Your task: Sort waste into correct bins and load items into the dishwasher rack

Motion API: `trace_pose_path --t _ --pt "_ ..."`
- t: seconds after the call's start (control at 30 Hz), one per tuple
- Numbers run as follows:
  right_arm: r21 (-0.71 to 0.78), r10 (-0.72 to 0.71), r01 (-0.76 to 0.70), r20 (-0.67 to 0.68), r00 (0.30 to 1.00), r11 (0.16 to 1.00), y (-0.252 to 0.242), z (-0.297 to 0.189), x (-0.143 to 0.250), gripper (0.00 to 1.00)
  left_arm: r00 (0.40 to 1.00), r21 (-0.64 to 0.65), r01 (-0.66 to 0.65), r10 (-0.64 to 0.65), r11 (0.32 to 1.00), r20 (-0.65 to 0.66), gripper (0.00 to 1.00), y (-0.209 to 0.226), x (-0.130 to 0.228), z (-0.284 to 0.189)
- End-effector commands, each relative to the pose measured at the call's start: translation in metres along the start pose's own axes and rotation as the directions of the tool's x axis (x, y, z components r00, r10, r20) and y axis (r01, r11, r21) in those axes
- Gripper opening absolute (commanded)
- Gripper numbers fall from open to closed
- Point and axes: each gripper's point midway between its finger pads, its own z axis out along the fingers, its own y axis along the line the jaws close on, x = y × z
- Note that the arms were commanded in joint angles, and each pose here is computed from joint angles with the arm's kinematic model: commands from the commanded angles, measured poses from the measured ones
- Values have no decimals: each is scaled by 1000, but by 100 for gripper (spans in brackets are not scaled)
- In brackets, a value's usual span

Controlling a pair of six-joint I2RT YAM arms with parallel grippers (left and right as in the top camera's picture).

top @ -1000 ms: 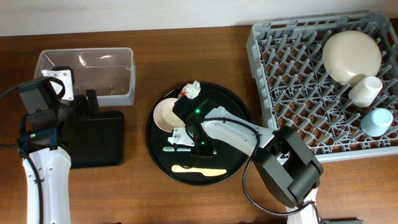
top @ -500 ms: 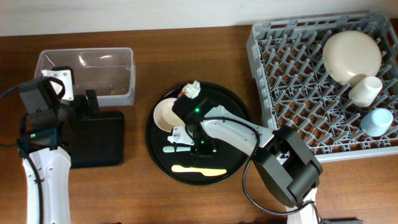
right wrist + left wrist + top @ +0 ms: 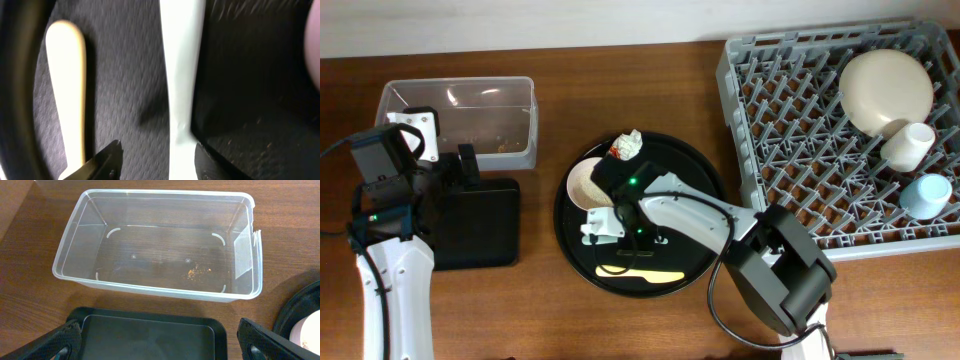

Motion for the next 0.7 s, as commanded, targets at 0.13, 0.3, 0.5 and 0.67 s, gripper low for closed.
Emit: trace_pose_path --t 0.13,0.3,0.5,0.67 --pt "131 -57 64 -56 997 989 -14 5 -9 62 1000 -13 15 -15 1000 21 99 4 -9 -4" --pt "161 -64 67 -25 998 985 -22 7 -18 64 1000 -13 15 -15 1000 21 99 4 -9 -4" --pt "141 -60 66 -48 997 988 -21 23 -14 68 1000 -13 15 -15 1000 21 99 4 -9 -4" --pt "141 -60 66 -45 997 988 -22 24 -14 54 1000 -13 15 -15 1000 21 99 4 -9 -4"
